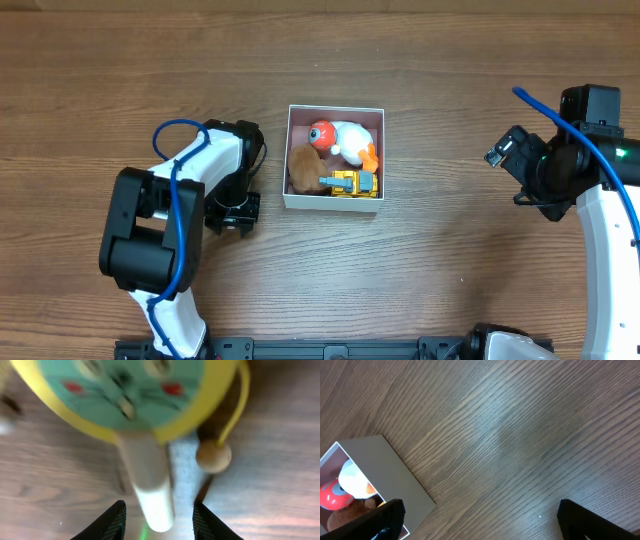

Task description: Pack container

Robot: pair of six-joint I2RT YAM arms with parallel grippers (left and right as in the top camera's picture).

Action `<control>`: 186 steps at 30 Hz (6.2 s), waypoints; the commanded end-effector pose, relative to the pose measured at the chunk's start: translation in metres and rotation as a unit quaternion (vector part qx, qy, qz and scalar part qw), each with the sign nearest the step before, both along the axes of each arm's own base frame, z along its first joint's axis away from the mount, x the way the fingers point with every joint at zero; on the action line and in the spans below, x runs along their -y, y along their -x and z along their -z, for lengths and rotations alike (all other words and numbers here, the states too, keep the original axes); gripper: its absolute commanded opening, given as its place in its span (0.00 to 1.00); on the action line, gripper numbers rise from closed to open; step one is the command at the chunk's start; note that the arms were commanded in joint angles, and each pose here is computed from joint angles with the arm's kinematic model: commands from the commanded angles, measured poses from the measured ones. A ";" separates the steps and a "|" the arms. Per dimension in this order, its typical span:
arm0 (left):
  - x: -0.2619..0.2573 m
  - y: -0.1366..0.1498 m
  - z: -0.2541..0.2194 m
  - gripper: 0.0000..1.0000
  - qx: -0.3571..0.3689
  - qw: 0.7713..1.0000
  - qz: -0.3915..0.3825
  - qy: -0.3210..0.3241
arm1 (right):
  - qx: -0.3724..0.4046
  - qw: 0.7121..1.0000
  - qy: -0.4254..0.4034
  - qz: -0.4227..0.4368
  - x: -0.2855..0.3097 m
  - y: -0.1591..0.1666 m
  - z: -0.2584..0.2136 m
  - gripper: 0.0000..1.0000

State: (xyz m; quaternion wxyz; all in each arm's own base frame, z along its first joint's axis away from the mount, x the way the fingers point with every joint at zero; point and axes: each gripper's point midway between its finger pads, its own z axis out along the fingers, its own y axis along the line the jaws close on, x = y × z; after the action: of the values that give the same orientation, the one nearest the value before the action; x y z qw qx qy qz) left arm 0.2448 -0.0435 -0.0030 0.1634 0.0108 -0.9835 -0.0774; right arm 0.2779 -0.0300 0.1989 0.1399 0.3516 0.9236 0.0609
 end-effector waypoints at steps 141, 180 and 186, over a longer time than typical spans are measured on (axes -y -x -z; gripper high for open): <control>-0.036 -0.010 -0.400 1.00 0.492 0.869 -0.026 0.037 | 0.463 0.822 0.124 -0.308 -0.081 0.060 0.005 1.00; -0.036 -0.011 -0.399 1.00 0.491 0.870 -0.026 0.036 | 0.477 0.818 0.158 -0.279 -0.068 0.053 0.061 1.00; -0.035 -0.012 -0.398 1.00 0.489 0.871 -0.026 0.036 | 0.477 0.818 0.158 -0.279 -0.068 0.053 0.060 1.00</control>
State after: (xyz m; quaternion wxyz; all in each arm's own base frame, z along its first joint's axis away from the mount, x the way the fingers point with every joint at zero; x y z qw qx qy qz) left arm 0.2538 -0.0119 0.3966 -0.3388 0.0517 -0.9393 -0.0174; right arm 0.2243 0.0381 0.1377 0.5879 -0.0183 0.8006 0.1144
